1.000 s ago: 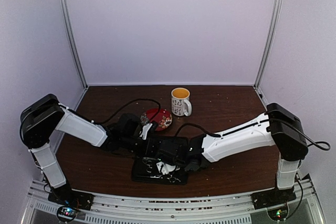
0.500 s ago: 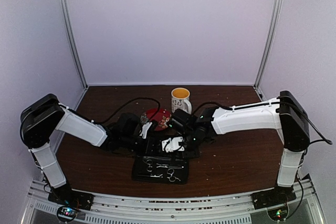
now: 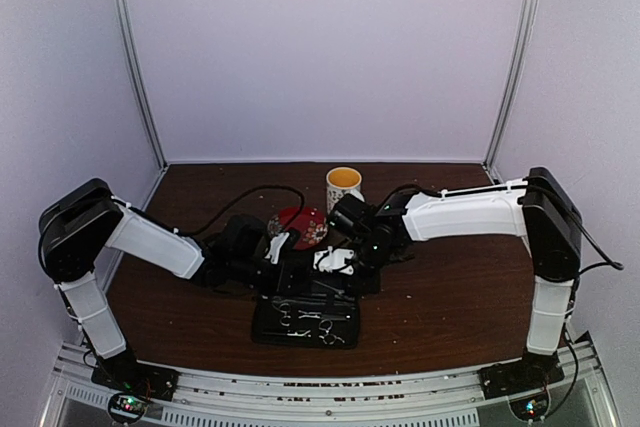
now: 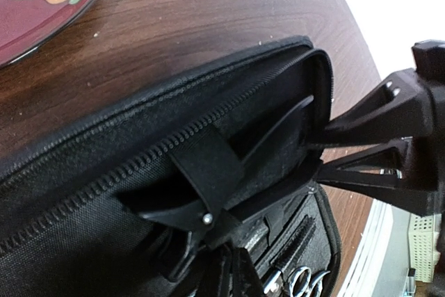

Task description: Sort the hair-cutting tools

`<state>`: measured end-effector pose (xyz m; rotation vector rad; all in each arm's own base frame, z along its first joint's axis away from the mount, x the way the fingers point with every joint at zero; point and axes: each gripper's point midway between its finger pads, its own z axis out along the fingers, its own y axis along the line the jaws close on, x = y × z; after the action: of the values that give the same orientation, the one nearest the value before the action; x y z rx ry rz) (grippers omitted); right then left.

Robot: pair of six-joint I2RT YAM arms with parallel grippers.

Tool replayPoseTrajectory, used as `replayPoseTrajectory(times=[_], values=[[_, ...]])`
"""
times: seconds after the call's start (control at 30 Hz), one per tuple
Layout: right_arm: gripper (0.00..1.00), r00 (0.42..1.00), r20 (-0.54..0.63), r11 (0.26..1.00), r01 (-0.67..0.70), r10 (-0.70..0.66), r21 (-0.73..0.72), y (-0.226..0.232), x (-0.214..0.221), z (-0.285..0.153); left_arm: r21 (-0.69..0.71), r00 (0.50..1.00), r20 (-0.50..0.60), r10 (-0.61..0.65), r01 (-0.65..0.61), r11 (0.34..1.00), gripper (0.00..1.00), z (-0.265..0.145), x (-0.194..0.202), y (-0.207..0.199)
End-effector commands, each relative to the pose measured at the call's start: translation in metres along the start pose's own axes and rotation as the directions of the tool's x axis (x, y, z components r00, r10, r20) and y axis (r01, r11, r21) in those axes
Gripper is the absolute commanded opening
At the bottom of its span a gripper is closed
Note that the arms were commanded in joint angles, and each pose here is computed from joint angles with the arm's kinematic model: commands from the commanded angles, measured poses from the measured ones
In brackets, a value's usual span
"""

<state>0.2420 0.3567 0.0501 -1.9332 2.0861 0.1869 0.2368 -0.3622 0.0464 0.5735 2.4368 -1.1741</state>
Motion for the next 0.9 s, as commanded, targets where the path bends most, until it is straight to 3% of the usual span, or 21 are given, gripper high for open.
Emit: replayPoseTrajectory(times=[0.0, 0.43, 0.87], values=[[0.26, 0.995, 0.076, 0.997, -0.062, 0.058, 0.053, -0.008, -0.015, -0.031, 0.06, 1.0, 0.005, 0.026, -0.027, 0.998, 0.0, 0.0, -0.006, -0.018], [0.35, 0.996, 0.074, 0.988, -0.05, 0.039, 0.148, 0.01, -0.025, -0.016, 0.052, 1.0, 0.006, 0.023, -0.023, 0.998, 0.0, 0.0, -0.006, -0.016], [0.37, 0.999, -0.035, 0.973, -0.01, 0.019, 0.231, 0.004, -0.014, 0.008, 0.055, 1.0, 0.005, 0.021, -0.022, 0.998, 0.0, 0.0, -0.005, -0.016]])
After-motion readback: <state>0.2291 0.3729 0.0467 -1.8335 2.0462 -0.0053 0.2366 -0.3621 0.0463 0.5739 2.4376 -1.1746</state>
